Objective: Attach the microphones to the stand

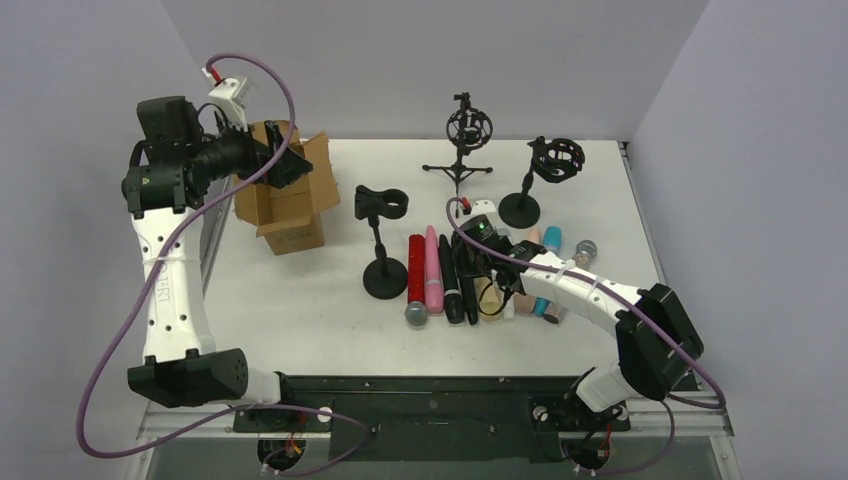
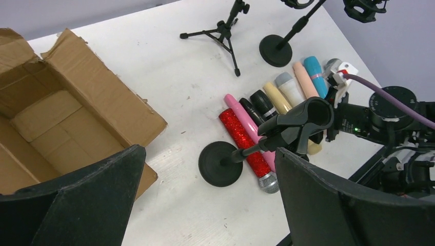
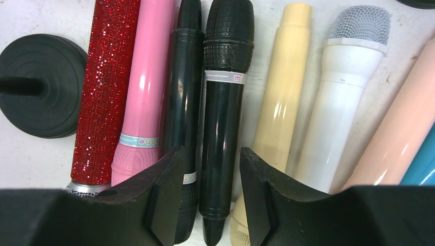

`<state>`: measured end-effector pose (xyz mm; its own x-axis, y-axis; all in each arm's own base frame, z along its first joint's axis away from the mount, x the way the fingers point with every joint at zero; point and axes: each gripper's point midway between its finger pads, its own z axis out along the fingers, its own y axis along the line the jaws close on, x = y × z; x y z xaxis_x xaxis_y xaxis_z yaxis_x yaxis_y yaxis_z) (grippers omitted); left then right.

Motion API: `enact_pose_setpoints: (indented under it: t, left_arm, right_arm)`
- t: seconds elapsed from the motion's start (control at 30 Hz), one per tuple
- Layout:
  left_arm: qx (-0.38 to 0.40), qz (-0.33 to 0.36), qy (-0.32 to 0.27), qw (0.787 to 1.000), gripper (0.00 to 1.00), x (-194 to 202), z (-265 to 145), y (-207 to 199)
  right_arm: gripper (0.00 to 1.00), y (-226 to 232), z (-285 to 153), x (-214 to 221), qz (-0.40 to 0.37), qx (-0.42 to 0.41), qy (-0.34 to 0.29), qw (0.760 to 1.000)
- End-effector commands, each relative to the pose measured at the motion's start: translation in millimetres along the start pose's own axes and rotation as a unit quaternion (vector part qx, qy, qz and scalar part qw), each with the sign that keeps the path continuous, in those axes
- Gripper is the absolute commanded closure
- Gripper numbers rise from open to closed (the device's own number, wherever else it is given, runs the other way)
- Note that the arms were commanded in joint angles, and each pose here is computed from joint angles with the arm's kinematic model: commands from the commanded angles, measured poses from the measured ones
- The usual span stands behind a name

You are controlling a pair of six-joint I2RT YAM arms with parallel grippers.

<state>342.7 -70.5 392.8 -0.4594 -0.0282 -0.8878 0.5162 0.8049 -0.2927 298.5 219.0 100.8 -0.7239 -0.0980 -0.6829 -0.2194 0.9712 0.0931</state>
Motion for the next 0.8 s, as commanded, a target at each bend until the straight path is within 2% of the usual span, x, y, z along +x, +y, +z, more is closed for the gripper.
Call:
enact_pose_setpoints:
  t: [0.0, 0.3, 0.5, 0.77]
  left_arm:
    - [0.03, -0.023, 0.03, 0.999, 0.04, 9.7, 4.2, -4.8]
    - [-0.015, 0.021, 0.059, 0.998, 0.04, 52.2, -5.8, 16.8]
    - [0.01, 0.011, 0.05, 0.999, 0.04, 55.0, 1.7, 12.8]
    - [0.02, -0.007, 0.06, 0.998, 0.04, 52.0, 11.4, 19.3]
  right_arm:
    - [0.6, -2.0, 3.4, -16.0, 0.006, 0.017, -0.01, 1.0]
    - [0.58, -23.5, 10.5, 0.3, 0.032, 0.039, -0.001, 0.999]
    - [0.54, -43.0, 10.0, 12.3, 0.035, 0.069, 0.01, 0.997]
    - [0.54, -84.3, 8.9, 11.4, 0.067, 0.113, 0.018, 0.991]
